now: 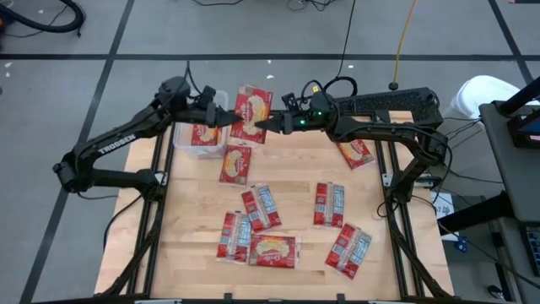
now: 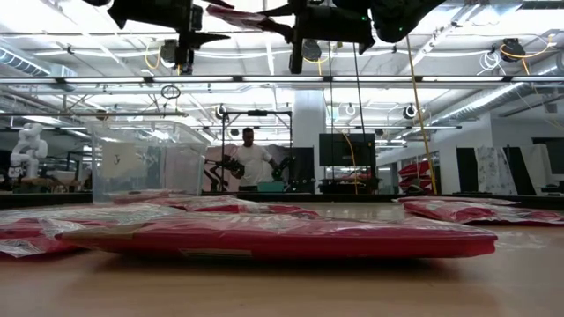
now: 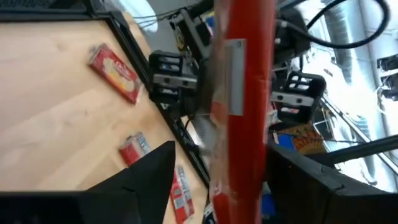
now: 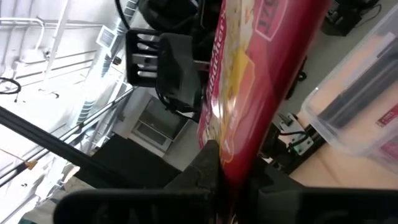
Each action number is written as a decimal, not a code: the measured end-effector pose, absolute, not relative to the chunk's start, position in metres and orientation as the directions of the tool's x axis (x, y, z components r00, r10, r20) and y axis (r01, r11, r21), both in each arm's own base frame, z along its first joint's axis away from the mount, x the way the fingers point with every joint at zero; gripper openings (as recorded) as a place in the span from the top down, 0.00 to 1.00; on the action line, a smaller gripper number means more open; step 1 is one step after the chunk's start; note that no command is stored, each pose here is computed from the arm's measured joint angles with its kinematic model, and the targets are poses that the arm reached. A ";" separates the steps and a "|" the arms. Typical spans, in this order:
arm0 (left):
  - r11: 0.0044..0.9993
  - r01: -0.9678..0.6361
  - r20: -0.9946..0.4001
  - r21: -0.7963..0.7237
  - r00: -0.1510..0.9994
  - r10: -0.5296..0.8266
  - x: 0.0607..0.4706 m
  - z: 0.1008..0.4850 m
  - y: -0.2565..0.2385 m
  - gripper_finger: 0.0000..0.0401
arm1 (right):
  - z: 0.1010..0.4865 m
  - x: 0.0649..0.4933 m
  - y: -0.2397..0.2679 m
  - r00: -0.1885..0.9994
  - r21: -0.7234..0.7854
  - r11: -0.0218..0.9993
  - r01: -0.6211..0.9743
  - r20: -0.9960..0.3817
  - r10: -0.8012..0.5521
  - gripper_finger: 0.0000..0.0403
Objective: Sort popcorn bags into baskets
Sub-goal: Put the red popcorn bag into the transparent container
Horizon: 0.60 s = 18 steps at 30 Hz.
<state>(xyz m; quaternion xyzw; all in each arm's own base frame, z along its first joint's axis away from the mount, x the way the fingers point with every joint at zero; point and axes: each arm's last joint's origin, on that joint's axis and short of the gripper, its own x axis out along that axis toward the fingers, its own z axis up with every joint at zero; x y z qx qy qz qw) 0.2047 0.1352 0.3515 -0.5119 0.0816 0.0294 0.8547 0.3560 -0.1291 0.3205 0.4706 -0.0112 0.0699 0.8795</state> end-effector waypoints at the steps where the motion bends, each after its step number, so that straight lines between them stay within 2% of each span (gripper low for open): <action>1: 0.479 -0.138 -0.174 -0.867 0.984 -0.030 0.205 0.351 0.135 0.42 | 0.321 0.356 -0.129 0.990 0.826 0.548 -0.134 0.086 0.112 0.98; 5: 0.516 -0.138 -0.169 -0.845 0.985 -0.013 0.206 0.352 0.135 0.55 | 0.316 0.356 -0.129 0.993 0.834 0.543 -0.093 0.039 0.110 0.98; 13: 0.548 -0.138 -0.173 -0.825 0.985 -0.012 0.206 0.351 0.135 0.94 | 0.314 0.356 -0.129 0.994 0.835 0.545 -0.075 0.020 0.106 0.98; 15: 0.553 -0.138 -0.173 -0.821 0.985 -0.011 0.206 0.351 0.135 0.95 | 0.314 0.356 -0.129 0.994 0.830 0.553 -0.074 0.020 0.103 0.97; 18: 0.552 -0.143 -0.172 -0.821 0.985 0.000 0.203 0.351 0.139 0.93 | 0.314 0.356 -0.130 0.998 0.826 0.561 -0.053 0.018 0.068 0.92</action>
